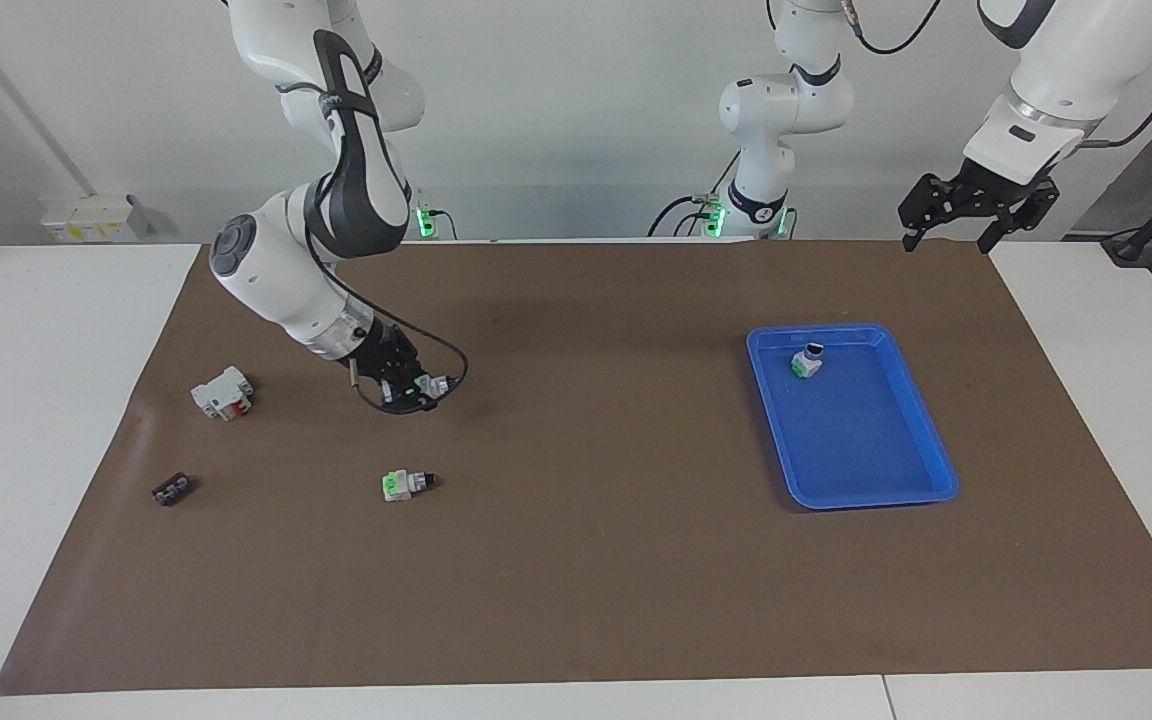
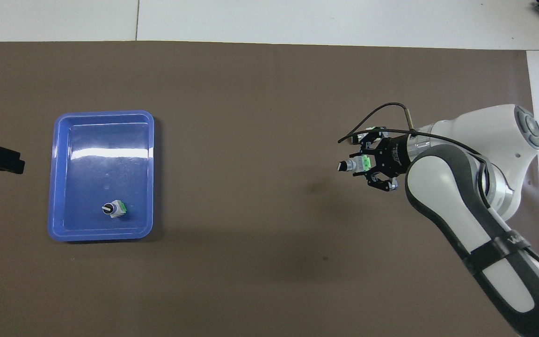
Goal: Turn and place switch with both arms
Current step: 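Lift the switch with the right gripper while the left gripper reaches in, then bring the left gripper to the switch held by the right gripper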
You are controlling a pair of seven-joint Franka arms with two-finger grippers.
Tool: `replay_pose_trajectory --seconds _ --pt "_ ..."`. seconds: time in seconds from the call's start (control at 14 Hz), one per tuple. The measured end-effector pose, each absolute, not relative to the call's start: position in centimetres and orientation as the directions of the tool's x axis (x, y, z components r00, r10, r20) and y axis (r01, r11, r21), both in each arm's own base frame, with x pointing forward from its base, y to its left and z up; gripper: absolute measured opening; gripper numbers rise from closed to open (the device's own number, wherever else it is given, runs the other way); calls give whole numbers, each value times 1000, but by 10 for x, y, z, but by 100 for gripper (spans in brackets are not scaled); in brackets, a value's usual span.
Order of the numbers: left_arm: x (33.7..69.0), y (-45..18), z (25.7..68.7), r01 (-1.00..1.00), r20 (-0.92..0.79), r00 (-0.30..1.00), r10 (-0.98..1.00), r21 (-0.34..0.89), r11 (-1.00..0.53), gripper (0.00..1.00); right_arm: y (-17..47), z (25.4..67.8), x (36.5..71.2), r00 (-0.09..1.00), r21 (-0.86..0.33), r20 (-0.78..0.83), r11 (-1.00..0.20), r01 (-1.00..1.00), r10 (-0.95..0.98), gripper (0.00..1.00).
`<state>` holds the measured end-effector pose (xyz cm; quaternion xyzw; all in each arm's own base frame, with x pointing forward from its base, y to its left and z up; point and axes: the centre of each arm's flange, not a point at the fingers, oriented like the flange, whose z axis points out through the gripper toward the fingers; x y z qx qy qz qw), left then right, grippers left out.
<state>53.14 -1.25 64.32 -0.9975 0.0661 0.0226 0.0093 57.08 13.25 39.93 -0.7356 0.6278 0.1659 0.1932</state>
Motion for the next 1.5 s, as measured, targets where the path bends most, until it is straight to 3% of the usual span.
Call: replay_pose_trajectory --seconds 0.5,0.79,1.14,1.5 --pt "528 -12 642 -131 -69 989 -129 -13 -991 100 209 513 522 97 -40 -702 -97 -995 -705 42" --pt "519 -35 646 -110 -90 990 -110 7 -994 100 246 529 505 133 -66 -723 -124 -990 -678 42" --pt "502 -120 652 284 -149 952 268 97 -954 95 309 546 500 30 -45 -738 6 -999 -674 42" --pt "497 -171 645 757 -264 645 717 97 -646 95 370 557 501 -94 19 -767 124 -992 -635 42"
